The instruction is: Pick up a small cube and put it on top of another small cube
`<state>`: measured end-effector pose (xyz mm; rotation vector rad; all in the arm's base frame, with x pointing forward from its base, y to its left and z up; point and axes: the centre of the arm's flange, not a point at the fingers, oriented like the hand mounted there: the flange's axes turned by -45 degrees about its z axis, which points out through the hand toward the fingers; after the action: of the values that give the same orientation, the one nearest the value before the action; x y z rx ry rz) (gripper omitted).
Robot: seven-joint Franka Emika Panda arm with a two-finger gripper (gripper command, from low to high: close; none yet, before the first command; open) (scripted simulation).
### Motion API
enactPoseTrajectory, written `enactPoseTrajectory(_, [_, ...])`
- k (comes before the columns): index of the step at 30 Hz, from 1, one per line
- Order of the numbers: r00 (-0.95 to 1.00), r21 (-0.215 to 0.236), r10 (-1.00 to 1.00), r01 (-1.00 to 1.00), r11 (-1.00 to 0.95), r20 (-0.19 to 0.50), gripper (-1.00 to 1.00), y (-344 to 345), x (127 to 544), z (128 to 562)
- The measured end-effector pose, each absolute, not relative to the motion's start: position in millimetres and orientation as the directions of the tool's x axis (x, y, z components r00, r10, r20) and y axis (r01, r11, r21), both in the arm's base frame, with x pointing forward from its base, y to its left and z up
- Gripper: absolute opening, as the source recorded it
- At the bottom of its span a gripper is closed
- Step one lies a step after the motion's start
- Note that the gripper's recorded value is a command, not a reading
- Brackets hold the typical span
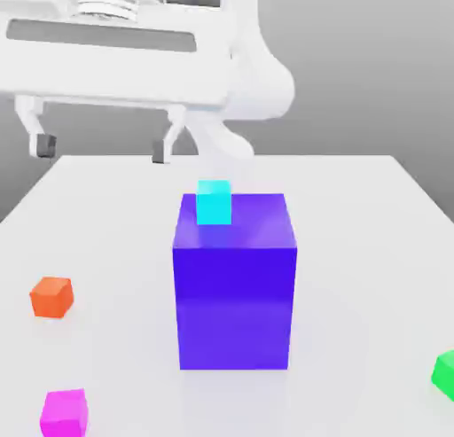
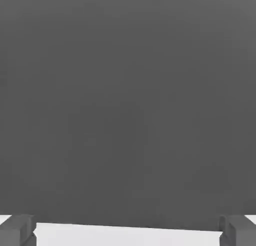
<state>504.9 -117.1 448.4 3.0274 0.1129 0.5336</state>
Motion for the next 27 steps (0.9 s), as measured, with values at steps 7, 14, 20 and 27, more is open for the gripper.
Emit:
enactPoseTrajectory(7, [0.98,0.056,0.103,0.095,-0.994,0.169,0.0,-171,510,322])
enactPoseTrajectory(14, [0.99,0.006,0.138,0.138,-0.99,0.012,0.0,-208,485,196])
enactPoseTrajectory(20, [0.99,0.0,0.14,0.14,-0.99,0.0,-1.0,-211,482,130])
enactPoseTrajectory(27, [0.99,-0.001,0.14,0.14,-0.99,-0.001,-1.0,-211,482,141])
